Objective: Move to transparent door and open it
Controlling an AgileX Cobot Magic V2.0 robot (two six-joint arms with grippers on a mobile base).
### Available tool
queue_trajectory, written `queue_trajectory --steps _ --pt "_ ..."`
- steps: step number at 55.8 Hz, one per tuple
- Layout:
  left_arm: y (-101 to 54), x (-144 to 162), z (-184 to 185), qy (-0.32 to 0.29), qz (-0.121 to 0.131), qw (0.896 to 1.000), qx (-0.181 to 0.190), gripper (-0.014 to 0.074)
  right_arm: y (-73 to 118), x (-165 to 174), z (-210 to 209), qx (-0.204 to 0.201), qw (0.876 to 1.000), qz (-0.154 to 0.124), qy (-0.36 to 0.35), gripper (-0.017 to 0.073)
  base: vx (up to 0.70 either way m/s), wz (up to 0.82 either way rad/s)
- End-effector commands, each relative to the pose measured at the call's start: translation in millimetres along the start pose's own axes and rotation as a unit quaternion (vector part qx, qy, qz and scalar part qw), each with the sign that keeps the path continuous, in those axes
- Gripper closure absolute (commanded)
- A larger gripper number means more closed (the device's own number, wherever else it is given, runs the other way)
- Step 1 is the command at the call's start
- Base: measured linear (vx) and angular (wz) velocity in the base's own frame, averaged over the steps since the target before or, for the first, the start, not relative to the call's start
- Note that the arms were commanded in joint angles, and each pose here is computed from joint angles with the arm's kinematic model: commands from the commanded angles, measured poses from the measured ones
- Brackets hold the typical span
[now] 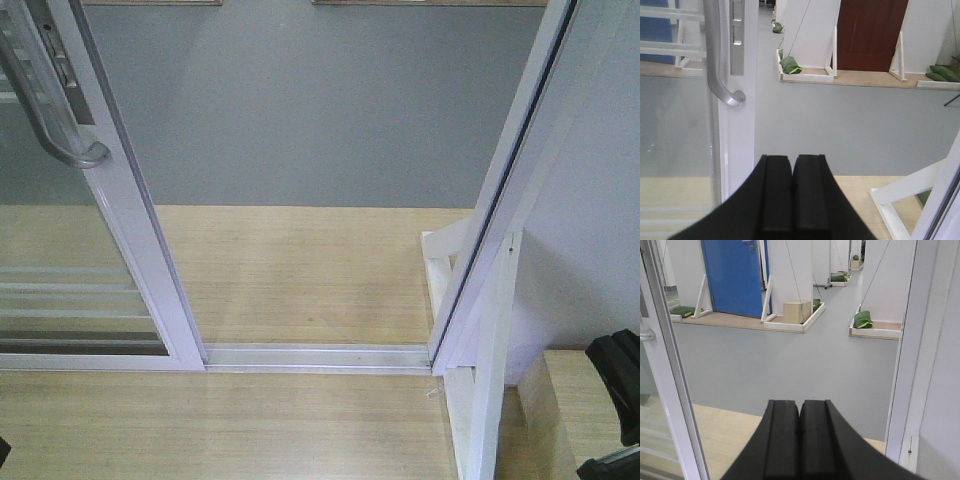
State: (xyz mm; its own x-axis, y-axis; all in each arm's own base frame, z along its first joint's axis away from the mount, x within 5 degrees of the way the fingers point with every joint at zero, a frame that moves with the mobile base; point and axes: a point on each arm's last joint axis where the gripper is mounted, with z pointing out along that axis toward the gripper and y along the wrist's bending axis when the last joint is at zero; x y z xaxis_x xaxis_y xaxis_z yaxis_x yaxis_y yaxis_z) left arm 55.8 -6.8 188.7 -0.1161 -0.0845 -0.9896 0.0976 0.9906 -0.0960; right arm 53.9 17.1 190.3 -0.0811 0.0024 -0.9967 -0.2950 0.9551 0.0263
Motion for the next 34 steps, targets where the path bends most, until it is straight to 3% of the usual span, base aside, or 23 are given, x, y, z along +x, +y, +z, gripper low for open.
queue_trajectory --steps 1,34 --pt "-0.6 -15.0 -3.1 -0.06 -0.004 0.998 0.001 0.0596 -0.7 -7.9 -1.3 0.005 0.999 -0.002 -0.048 0.0561 0.0 0.0" --pt "-0.6 -15.0 -3.1 -0.06 -0.004 0.998 0.001 0.0596 -0.7 -7.9 -1.3 0.005 0.999 -0.002 -0.048 0.0561 0.0 0.0"
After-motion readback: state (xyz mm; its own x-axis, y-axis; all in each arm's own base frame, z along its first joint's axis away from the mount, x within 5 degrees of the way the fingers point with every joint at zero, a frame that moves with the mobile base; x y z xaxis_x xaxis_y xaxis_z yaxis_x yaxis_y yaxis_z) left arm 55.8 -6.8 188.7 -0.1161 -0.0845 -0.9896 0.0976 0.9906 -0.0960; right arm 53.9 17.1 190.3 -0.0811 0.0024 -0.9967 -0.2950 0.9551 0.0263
